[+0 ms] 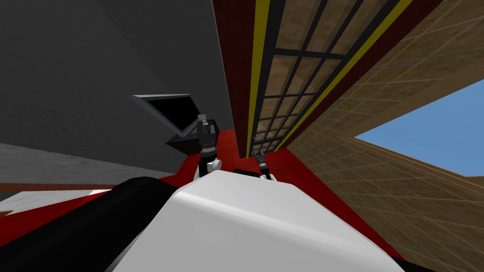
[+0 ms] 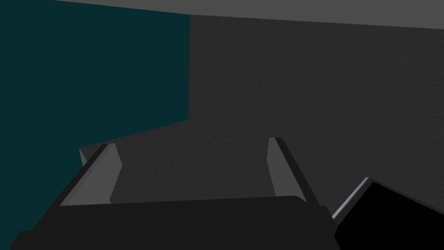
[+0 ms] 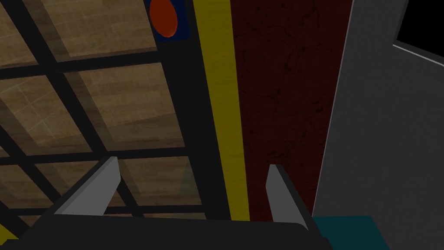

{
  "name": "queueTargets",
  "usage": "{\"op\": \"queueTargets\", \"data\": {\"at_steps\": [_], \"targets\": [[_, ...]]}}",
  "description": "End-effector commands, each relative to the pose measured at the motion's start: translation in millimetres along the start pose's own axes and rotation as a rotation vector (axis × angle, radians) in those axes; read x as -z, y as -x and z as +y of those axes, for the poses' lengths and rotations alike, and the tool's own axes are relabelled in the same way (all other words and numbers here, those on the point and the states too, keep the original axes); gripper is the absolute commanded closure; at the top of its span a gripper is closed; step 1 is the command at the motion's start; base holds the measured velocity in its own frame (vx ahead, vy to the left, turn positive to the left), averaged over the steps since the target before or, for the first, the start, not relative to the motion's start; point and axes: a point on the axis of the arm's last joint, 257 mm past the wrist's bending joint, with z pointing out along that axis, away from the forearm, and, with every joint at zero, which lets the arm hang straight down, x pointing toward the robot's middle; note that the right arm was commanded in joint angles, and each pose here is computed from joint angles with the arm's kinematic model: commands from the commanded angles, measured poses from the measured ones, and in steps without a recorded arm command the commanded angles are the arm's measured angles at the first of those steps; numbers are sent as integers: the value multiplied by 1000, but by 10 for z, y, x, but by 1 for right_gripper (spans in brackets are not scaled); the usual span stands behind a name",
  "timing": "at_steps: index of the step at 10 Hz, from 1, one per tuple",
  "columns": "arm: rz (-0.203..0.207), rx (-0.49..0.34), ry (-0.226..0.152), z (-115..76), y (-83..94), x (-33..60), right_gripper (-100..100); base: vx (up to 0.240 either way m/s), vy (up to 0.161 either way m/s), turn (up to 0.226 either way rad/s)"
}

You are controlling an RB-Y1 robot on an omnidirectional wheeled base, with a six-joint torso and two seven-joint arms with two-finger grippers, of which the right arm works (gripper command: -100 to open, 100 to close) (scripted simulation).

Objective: Pull the door open

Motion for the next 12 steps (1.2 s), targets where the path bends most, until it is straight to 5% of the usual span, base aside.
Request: {"op": "queueTargets", "data": {"at_steps": [1, 12], "targets": [[19, 28, 6, 42, -103, 6, -100, 66, -53, 41], [124, 172, 57, 408, -647, 97, -100, 87, -58, 16]]}}
